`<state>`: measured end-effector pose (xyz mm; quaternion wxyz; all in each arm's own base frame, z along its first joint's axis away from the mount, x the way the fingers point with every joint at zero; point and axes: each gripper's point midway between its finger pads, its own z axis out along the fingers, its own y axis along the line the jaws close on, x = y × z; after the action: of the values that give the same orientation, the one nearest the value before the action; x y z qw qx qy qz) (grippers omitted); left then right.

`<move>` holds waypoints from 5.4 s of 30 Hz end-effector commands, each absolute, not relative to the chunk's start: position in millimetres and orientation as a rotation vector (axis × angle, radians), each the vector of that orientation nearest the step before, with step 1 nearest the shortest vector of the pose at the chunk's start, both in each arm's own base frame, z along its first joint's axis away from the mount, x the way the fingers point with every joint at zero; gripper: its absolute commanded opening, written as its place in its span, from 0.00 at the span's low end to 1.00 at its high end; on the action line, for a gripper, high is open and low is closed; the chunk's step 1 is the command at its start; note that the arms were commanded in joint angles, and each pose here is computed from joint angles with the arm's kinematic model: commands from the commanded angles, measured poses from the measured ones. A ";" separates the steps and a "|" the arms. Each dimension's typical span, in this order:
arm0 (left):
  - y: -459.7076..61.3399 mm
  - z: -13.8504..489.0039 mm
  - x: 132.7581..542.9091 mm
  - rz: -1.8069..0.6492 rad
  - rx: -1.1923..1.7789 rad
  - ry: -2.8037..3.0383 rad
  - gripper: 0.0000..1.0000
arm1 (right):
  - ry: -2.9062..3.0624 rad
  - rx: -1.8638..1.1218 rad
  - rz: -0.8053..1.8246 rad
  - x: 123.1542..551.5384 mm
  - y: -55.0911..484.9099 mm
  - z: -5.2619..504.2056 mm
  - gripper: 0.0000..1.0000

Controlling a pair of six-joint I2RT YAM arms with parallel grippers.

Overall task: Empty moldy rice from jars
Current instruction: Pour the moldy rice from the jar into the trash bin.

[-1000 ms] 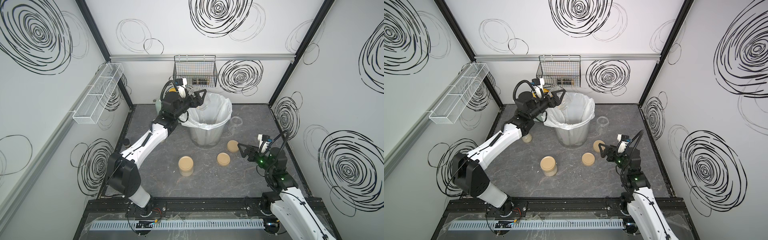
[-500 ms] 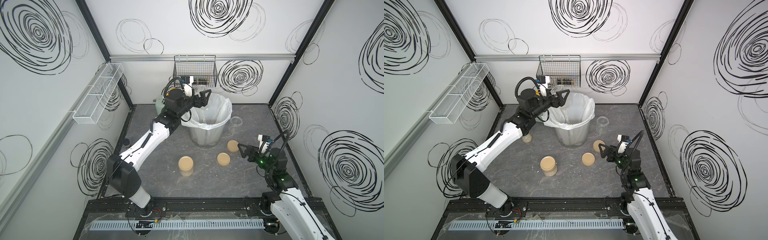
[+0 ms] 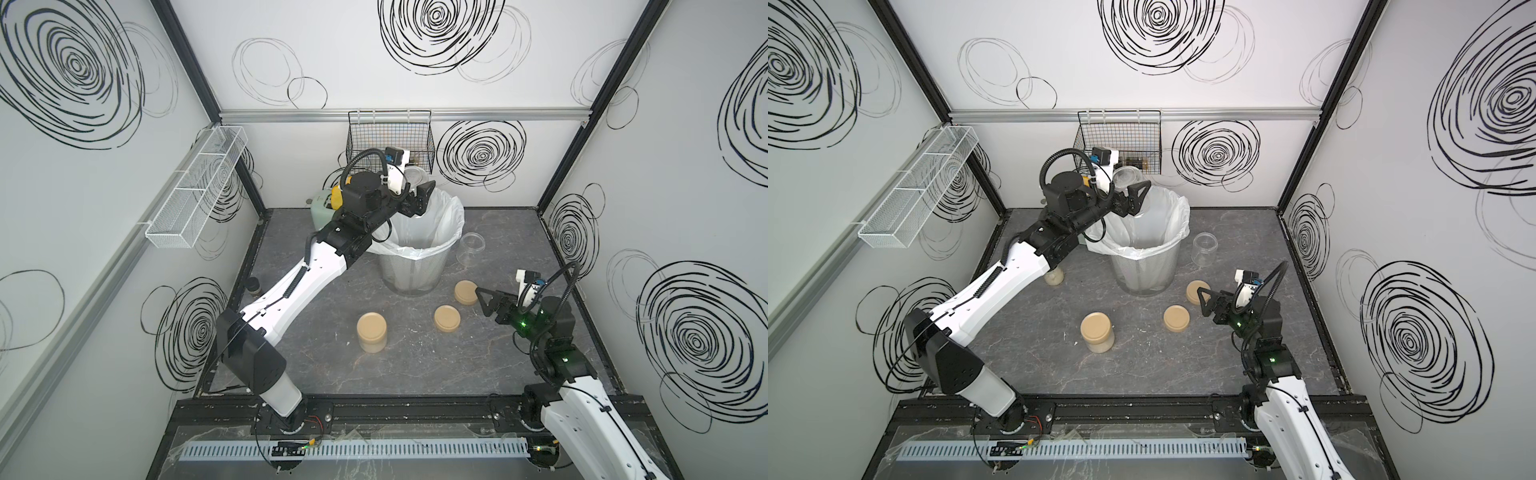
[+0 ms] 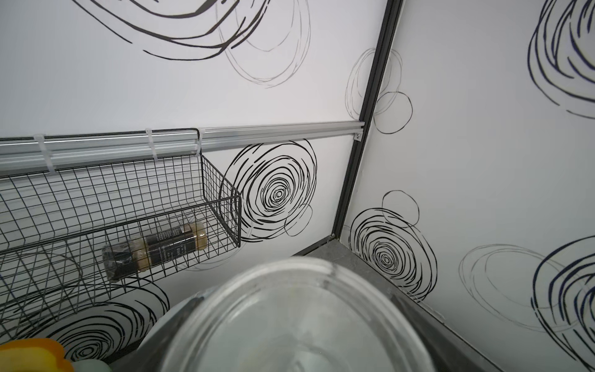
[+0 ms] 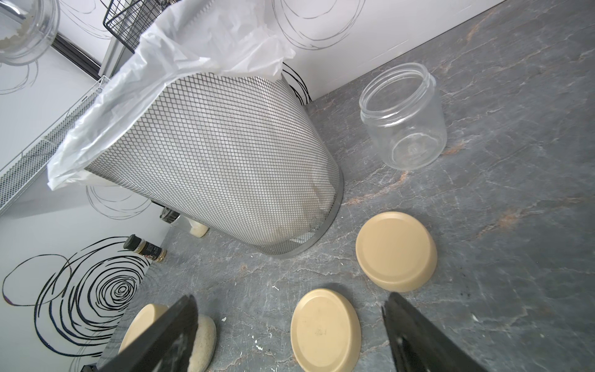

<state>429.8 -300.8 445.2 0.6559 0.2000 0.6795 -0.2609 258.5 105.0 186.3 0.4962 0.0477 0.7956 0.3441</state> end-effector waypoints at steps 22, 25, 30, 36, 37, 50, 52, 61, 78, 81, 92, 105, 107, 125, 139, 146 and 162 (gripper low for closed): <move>-332.9 431.9 434.6 0.036 0.775 1.482 0.92 | 1.907 0.105 0.823 258.3 103.2 187.9 0.92; -332.9 426.0 435.2 0.123 0.806 1.479 0.92 | 1.907 0.106 0.823 258.3 103.2 187.8 0.92; -330.0 418.9 437.6 0.243 0.846 1.465 0.92 | 1.908 0.104 0.823 258.3 103.0 187.7 0.92; -325.8 412.0 440.8 0.323 0.870 1.463 0.92 | 1.907 0.102 0.822 257.6 103.0 187.9 0.92; -325.1 411.1 441.4 0.329 0.871 1.465 0.92 | 1.908 0.103 0.821 257.5 102.9 187.5 0.92; -318.3 413.7 448.1 -0.094 0.713 1.640 0.92 | 1.907 0.104 0.821 257.4 102.6 187.9 0.92; -313.2 417.0 451.7 -0.230 0.643 1.674 0.91 | 1.909 0.103 0.822 257.5 102.8 187.9 0.92; -294.6 438.8 456.1 -0.731 0.471 1.687 0.91 | 1.909 0.106 0.820 257.4 102.2 187.9 0.92; -254.9 453.0 457.1 -1.292 0.191 1.566 0.89 | 1.908 0.104 0.825 256.3 102.7 188.7 0.92; -253.8 454.3 455.6 -1.323 0.180 1.553 0.89 | 1.907 0.102 0.827 255.8 103.0 189.3 0.92; -260.3 457.6 450.3 -0.939 0.327 1.613 0.90 | 1.906 0.109 0.827 254.9 102.1 188.1 0.92; -285.9 428.7 446.2 -0.229 0.595 1.703 0.89 | 1.911 0.106 0.838 254.9 103.8 187.4 0.91; -288.6 425.0 444.8 -0.121 0.632 1.692 0.89 | 1.913 0.105 0.837 254.6 103.8 186.9 0.91; -284.0 423.0 447.2 -0.451 0.548 1.697 0.88 | 1.911 0.105 0.839 254.1 103.7 187.5 0.91; -247.6 456.3 442.5 -1.103 0.263 1.525 0.85 | 1.911 0.102 0.839 253.5 103.9 187.7 0.91; -248.5 465.0 436.7 -1.245 0.226 1.468 0.84 | 1.906 0.101 0.839 253.0 103.8 189.1 0.91; -249.0 486.9 405.4 -1.587 0.148 1.275 0.82 | 1.645 -0.114 0.929 260.9 124.9 275.1 0.82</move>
<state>444.2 -257.3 416.7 0.4835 0.0253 0.6272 -0.6101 259.1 115.1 213.8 0.5247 0.0056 0.7661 0.3711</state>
